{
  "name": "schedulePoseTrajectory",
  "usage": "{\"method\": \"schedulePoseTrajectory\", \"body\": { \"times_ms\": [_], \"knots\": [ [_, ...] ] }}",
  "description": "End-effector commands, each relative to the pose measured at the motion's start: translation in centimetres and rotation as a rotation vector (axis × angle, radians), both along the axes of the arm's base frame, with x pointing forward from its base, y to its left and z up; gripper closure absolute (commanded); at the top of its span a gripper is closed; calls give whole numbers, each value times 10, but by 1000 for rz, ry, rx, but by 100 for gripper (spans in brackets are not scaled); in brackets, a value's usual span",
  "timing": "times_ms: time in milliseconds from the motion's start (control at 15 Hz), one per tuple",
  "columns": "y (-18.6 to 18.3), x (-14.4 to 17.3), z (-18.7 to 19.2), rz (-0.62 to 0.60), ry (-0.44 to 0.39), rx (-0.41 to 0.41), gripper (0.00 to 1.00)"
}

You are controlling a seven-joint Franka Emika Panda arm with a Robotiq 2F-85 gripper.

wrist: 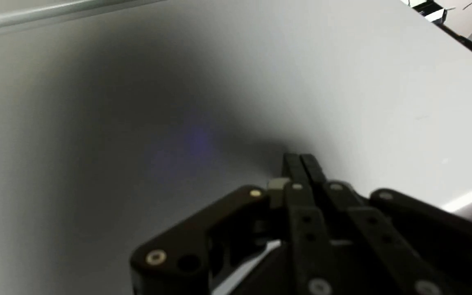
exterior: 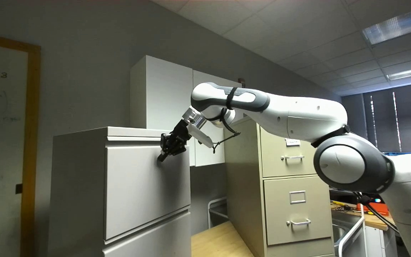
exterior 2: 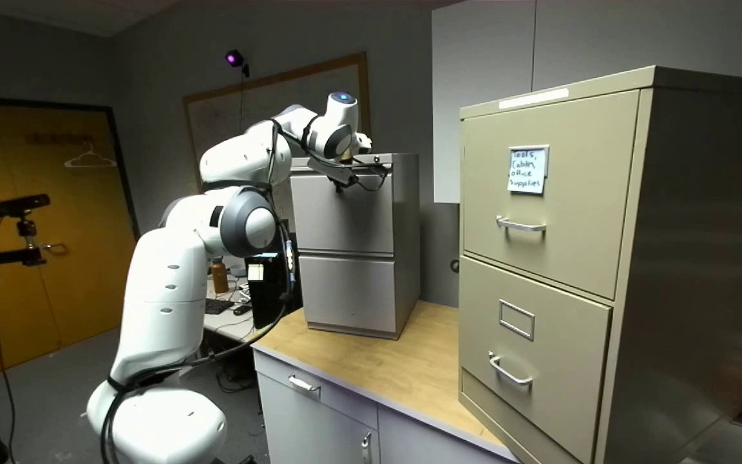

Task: Close the open drawer

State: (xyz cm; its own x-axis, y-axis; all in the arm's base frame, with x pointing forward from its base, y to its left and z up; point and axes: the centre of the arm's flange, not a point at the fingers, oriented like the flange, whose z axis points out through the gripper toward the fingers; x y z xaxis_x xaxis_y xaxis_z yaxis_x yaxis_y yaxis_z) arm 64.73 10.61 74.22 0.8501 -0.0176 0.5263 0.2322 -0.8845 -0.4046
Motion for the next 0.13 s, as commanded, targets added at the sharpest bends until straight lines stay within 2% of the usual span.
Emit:
{"method": "schedulePoseTrajectory", "body": {
  "times_ms": [0,67],
  "knots": [
    [-1,46,15,-13,18,-9,96],
    [-2,46,15,-8,30,-11,97]
  ]
}}
